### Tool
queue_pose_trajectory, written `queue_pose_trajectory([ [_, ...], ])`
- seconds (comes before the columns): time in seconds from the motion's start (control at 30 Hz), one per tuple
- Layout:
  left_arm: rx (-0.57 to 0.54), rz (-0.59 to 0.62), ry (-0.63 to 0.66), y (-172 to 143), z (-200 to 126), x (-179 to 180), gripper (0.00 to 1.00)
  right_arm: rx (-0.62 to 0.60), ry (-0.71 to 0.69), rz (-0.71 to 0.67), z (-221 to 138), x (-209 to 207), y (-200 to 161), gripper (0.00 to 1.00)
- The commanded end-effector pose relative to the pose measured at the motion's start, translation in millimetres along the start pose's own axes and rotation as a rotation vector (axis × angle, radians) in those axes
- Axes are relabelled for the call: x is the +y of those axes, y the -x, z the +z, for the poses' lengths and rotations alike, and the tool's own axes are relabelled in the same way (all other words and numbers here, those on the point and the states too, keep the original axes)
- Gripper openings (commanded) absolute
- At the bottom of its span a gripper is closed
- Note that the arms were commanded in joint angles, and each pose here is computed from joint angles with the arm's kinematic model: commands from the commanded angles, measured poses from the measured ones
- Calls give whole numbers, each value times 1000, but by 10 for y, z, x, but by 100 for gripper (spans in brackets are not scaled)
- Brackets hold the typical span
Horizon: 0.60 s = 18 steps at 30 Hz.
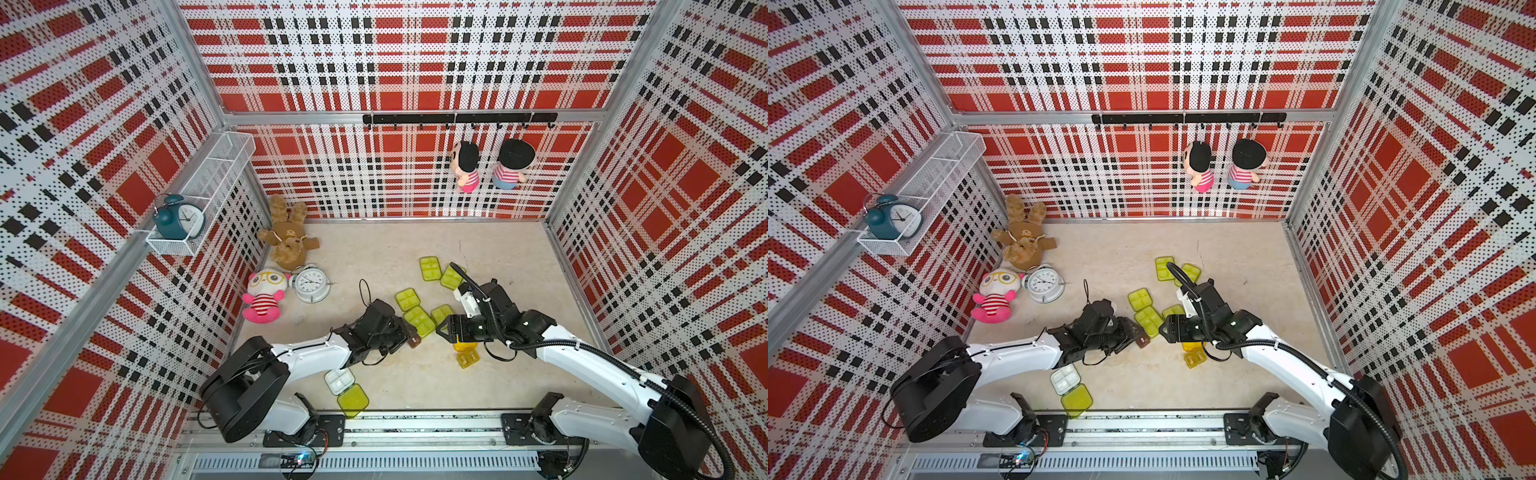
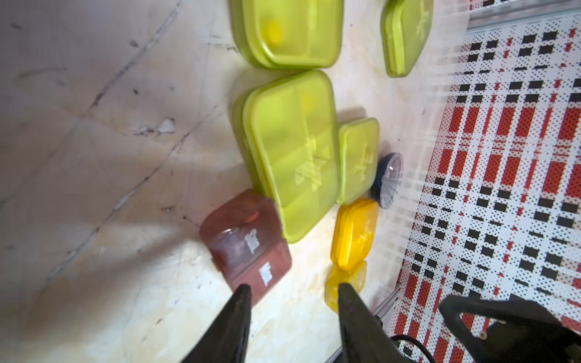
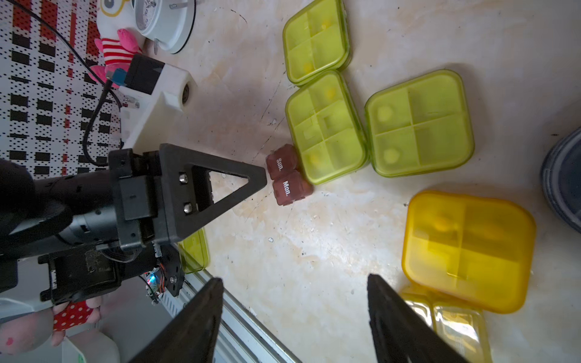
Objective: Close pillboxes
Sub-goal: Move the pillbox to the center of the board.
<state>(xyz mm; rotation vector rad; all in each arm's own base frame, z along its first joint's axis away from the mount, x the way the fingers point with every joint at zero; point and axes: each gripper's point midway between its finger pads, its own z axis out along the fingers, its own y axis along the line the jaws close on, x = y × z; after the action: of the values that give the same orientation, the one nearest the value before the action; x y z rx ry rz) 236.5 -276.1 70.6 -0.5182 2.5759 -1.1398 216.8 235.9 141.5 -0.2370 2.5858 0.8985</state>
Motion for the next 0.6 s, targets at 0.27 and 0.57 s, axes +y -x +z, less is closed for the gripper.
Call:
queue_pose_trajectory([
  [0.27, -135, -59, -24, 25, -941, -78, 100, 107, 130, -39, 90, 377, 46, 76],
  [0.57, -170, -225, 221, -201, -1537, 802, 98, 296, 126, -50, 683, 829, -329, 77],
])
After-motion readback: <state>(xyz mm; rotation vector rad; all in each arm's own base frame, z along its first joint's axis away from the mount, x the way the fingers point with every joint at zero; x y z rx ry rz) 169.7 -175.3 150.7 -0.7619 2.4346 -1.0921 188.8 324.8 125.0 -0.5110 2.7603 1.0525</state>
